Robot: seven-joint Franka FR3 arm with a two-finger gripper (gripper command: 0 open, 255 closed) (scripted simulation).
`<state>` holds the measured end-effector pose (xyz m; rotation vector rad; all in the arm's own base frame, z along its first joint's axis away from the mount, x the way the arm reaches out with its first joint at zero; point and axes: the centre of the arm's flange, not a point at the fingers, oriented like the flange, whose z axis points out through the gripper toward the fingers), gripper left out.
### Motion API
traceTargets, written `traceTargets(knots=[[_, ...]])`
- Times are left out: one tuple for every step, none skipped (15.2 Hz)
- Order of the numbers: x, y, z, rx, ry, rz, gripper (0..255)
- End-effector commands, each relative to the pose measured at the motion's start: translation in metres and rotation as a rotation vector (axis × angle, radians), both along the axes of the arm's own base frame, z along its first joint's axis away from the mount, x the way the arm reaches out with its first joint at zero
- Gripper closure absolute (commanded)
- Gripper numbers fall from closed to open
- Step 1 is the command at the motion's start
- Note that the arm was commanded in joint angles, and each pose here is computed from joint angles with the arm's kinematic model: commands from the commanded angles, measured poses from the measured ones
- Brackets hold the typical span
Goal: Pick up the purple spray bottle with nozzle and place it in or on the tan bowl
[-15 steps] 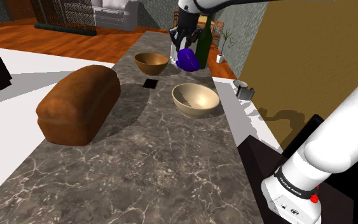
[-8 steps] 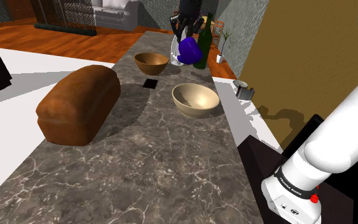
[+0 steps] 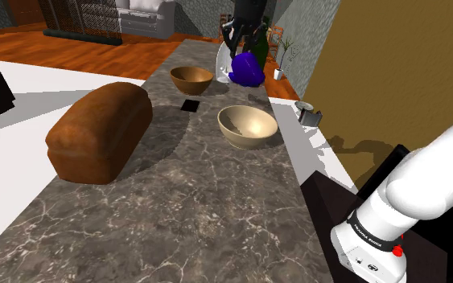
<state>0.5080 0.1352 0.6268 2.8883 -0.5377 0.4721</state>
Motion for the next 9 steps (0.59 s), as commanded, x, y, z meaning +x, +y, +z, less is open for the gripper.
traceTargets(knots=[[-0.025, 0.01, -0.002, 0.0, 0.0, -0.001, 255], [-0.037, 0.015, -0.003, 0.0, 0.0, -0.001, 255], [-0.049, 0.021, -0.004, 0.0, 0.0, -0.001, 255], [-0.06, 0.027, -0.005, 0.0, 0.0, -0.001, 255], [-0.072, 0.033, -0.006, 0.0, 0.0, -0.001, 255], [-0.084, 0.039, -0.007, 0.0, 0.0, -0.001, 255], [-0.096, 0.045, -0.008, 0.0, 0.0, -0.001, 255], [-0.108, 0.05, -0.009, 0.0, 0.0, -0.001, 255], [-0.119, 0.056, -0.01, 0.0, 0.0, -0.001, 255]])
